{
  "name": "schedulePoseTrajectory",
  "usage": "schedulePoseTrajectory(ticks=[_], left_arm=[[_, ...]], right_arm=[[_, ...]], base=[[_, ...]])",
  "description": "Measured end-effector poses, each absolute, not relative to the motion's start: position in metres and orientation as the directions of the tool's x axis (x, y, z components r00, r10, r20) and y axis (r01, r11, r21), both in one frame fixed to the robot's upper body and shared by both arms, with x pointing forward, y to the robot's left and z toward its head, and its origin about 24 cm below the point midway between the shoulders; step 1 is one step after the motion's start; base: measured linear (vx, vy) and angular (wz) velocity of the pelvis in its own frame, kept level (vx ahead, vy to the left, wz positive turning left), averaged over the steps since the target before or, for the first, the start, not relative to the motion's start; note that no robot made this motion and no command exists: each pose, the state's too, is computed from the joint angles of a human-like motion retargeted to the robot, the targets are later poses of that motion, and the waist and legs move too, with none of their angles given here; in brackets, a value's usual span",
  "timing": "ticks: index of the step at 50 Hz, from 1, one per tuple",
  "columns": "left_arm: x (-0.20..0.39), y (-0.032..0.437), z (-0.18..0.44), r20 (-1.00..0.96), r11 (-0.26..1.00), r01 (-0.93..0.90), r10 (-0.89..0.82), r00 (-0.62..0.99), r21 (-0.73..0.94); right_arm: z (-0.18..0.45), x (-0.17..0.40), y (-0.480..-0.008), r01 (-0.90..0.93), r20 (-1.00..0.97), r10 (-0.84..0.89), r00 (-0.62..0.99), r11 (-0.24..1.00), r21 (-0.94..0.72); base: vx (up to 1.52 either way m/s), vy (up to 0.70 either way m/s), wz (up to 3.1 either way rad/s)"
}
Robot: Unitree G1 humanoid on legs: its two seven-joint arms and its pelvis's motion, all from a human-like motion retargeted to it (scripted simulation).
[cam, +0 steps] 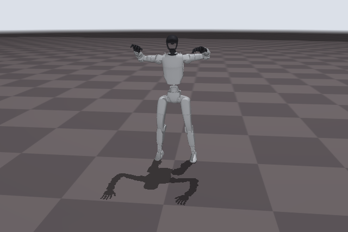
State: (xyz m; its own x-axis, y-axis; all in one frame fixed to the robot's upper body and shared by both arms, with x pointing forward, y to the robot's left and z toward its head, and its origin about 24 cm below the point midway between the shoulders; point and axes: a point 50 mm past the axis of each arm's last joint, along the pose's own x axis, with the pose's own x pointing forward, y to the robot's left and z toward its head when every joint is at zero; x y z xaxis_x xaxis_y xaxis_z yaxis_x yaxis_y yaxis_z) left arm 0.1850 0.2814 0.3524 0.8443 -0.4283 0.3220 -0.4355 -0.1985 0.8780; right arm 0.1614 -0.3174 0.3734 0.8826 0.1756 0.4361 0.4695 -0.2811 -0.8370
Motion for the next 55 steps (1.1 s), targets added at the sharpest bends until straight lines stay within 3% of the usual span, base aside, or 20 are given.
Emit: schedulePoseTrajectory(ticks=[32,35,40,47,52,55], left_arm=[[0.192,0.306,0.345,0.3,-0.222,-0.372,-0.299,0.906,0.901],[0.193,0.314,0.337,0.308,-0.133,-0.353,-0.274,0.911,0.926],[0.199,0.323,0.299,0.253,0.086,-0.239,-0.245,0.936,0.967],[0.219,0.334,0.186,0.118,0.475,-0.041,-0.134,0.984,0.879],[0.227,0.34,0.037,-0.169,0.762,-0.028,0.178,0.969,0.646],[0.201,0.323,-0.058,-0.454,0.833,-0.095,0.389,0.802,0.546]], right_arm=[[0.36,0.172,-0.322,0.449,0.422,0.165,0.891,-0.194,-0.872],[0.353,0.173,-0.323,0.461,0.438,0.17,0.883,-0.135,-0.877],[0.317,0.186,-0.329,0.417,0.422,0.154,0.893,0.064,-0.906],[0.2,0.213,-0.348,0.301,0.317,-0.059,0.947,0.519,-0.8],[0.052,0.218,-0.348,0.262,-0.047,-0.354,0.934,0.769,-0.584],[-0.037,0.198,-0.329,0.221,-0.354,-0.453,0.818,0.816,-0.534]], base=[[0.0,0.0,0.0],[0.0,0.0,0.0],[0.0,0.0,0.0],[0.0,0.0,0.0],[0.0,0.0,0.0],[0.0,0.0,0.0]])
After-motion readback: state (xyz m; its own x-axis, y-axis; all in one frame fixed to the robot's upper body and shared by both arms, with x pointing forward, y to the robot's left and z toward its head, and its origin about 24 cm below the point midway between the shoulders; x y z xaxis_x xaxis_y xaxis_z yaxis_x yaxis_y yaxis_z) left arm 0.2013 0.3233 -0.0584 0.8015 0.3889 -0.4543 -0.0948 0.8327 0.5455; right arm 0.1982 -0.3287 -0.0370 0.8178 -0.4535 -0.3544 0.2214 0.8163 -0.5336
